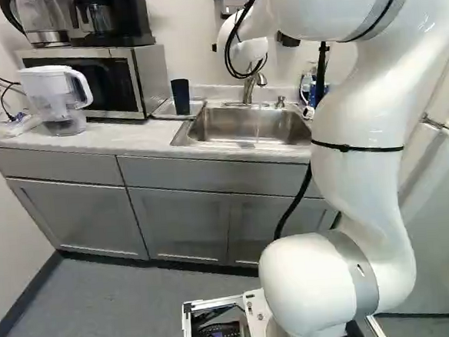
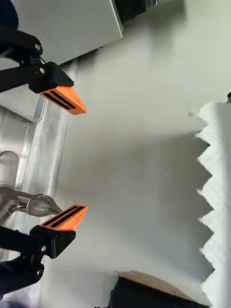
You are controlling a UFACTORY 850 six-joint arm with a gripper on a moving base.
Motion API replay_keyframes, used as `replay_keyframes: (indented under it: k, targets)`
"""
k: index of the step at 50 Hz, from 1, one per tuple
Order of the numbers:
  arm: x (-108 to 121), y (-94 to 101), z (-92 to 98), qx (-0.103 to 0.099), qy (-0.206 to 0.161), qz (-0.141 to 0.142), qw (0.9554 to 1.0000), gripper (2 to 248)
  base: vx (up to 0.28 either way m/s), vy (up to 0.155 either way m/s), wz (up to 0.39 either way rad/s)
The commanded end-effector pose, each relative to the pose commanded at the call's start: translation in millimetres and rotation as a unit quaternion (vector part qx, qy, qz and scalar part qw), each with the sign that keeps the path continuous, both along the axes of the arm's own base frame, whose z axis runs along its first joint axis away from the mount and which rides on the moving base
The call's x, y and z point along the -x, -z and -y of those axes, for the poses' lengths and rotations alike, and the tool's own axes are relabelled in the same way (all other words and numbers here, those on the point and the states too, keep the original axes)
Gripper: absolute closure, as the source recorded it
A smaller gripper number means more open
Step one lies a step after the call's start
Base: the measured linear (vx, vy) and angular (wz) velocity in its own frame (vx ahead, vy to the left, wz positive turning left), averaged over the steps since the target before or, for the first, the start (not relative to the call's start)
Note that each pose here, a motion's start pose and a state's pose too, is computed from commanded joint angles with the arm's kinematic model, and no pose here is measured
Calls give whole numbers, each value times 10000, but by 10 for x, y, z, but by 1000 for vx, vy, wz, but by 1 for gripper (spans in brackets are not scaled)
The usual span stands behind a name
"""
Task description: Rinse the cup and place it in the tray
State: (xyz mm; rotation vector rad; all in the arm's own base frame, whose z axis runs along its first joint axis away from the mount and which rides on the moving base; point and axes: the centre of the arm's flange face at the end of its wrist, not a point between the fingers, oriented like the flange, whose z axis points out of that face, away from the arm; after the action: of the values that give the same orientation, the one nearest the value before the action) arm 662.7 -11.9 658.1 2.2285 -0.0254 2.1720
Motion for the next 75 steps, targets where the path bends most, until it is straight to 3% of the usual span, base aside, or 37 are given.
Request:
replay_keyframes:
  k: [20,45,75]
  targets:
    - [-317,77,154,-7,102,-124,9999,3,0,0,0]
    - [-296,134,152,-22,91,-460,9989,3,0,0,0]
    - [-60,175,152,-41,87,-896,9959,3,0,0,0]
